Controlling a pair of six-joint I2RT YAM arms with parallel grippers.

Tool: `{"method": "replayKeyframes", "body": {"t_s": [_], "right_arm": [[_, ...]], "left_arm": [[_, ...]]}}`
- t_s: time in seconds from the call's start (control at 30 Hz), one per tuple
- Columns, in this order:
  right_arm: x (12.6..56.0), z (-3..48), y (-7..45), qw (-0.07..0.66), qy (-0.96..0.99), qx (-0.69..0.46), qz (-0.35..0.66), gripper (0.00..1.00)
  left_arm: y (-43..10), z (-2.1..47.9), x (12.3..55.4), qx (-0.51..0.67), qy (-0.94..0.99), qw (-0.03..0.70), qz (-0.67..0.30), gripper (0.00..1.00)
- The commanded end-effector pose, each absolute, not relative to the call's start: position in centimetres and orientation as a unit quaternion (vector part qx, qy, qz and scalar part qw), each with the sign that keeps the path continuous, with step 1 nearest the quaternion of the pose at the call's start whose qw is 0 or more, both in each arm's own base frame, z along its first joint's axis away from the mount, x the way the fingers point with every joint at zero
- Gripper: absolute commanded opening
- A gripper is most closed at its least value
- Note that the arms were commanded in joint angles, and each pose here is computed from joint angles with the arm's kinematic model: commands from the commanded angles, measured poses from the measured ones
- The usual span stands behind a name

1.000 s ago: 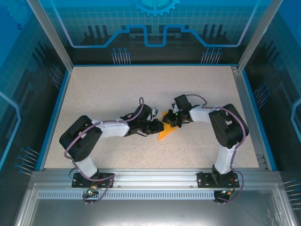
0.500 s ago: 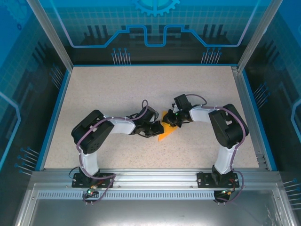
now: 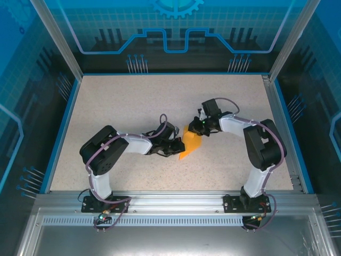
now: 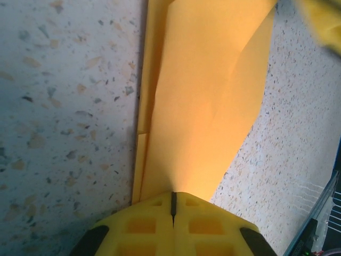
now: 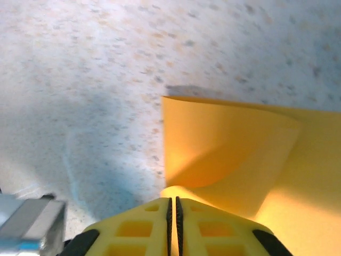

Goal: Fold a paper plane with a square sheet of paper (pick it up from the middle)
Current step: Fourth fold the wing at the center of the table.

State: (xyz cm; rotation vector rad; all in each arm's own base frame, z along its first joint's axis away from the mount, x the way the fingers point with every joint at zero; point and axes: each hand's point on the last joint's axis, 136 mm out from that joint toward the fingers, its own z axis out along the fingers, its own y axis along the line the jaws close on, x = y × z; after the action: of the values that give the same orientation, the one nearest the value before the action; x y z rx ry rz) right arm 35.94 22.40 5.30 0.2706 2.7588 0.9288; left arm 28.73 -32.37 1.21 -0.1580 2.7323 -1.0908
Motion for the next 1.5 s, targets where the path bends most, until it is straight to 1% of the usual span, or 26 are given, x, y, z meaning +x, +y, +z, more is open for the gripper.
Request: {"method": "replayKeyframes", "body": {"t_s": [0.0, 0.1, 0.27, 0.5, 0.67, 0.77, 1.0, 1.47], "right_arm": [[34.9, 6.8, 23.8, 0.112, 0.937, 0.041, 0.328, 0.04], [33.6, 5.2, 24.6, 0.097, 0.937, 0.044, 0.334, 0.01], [32.2, 2.4, 25.1, 0.078, 0.941, 0.056, 0.324, 0.01], [31.8, -1.0, 23.9, 0.07, 0.948, 0.076, 0.3, 0.01], [32.9, -2.0, 22.0, 0.083, 0.951, 0.096, 0.28, 0.01], [34.3, -1.4, 21.0, 0.103, 0.949, 0.105, 0.278, 0.02], [37.7, -0.8, 18.3, 0.124, 0.943, 0.131, 0.278, 0.03], [41.3, -1.2, 13.8, 0.137, 0.934, 0.178, 0.276, 0.05]], "left_arm": [[-26.6, -5.1, 25.1, -0.091, 0.967, 0.04, -0.233, 0.0], [-26.8, -4.9, 25.3, -0.09, 0.967, 0.042, -0.235, 0.0], [-27.0, -4.9, 25.4, -0.089, 0.967, 0.042, -0.237, 0.0], [-26.5, -5.1, 25.1, -0.087, 0.969, 0.042, -0.229, 0.0], [-25.9, -5.4, 24.6, -0.087, 0.971, 0.041, -0.22, 0.0], [-25.5, -5.7, 24.3, -0.087, 0.972, 0.038, -0.213, 0.0], [-25.1, -6.0, 23.9, -0.08, 0.975, 0.036, -0.204, 0.0], [-24.9, -6.1, 23.6, -0.068, 0.977, 0.033, -0.2, 0.0]]}}
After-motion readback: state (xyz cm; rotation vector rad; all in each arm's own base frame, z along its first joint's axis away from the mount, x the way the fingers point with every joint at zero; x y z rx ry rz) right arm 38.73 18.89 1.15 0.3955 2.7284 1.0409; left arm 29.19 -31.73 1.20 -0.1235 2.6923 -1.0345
